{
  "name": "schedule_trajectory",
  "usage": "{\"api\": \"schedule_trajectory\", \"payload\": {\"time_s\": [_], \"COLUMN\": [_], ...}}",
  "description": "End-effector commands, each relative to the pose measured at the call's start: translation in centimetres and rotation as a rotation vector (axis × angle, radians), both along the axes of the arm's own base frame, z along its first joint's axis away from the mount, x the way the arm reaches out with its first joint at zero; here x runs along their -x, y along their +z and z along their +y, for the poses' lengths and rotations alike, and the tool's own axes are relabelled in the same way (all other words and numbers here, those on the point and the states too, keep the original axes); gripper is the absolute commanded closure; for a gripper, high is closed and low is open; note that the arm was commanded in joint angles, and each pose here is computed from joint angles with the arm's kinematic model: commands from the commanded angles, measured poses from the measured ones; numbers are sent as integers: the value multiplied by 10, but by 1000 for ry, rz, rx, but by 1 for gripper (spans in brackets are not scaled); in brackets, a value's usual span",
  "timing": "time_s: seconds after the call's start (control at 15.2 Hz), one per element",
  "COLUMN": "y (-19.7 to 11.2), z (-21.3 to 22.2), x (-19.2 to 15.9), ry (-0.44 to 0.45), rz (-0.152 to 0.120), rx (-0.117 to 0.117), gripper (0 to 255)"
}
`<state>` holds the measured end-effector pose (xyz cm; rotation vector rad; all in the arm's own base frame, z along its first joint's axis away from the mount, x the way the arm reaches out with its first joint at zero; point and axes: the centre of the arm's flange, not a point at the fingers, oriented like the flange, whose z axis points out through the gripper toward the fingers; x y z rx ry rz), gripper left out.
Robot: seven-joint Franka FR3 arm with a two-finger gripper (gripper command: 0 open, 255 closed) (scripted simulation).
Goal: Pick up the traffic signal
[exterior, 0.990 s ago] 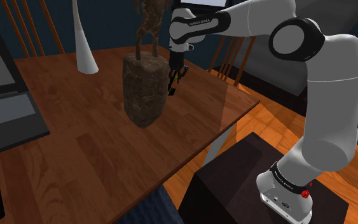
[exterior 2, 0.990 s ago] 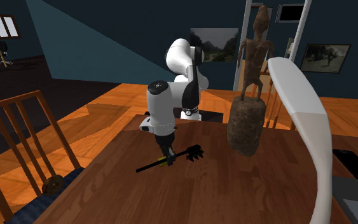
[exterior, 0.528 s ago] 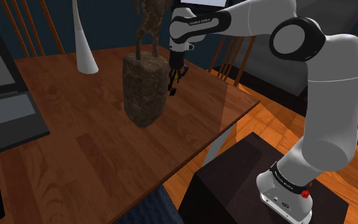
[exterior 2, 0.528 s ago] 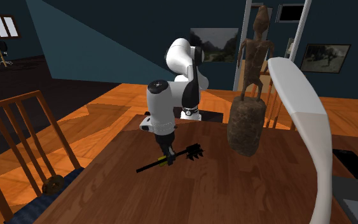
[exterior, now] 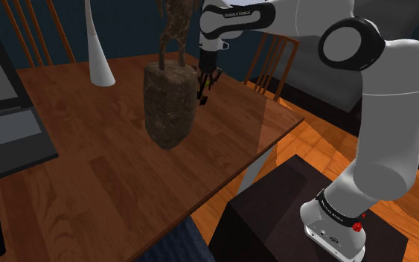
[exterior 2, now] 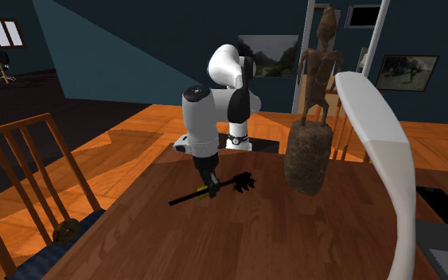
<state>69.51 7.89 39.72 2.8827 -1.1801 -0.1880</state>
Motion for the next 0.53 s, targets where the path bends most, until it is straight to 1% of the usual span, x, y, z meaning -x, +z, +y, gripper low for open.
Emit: {"api": "schedule_trajectory", "payload": {"time_s": [0.0, 0.33, 0.46], "y": [11, 38, 38], "z": [0, 0, 0], "x": [1, 1, 1], "ry": [0, 0, 0], "rz": [0, 0, 0], "rx": [0, 0, 0], "gripper": [255, 255, 255]}}
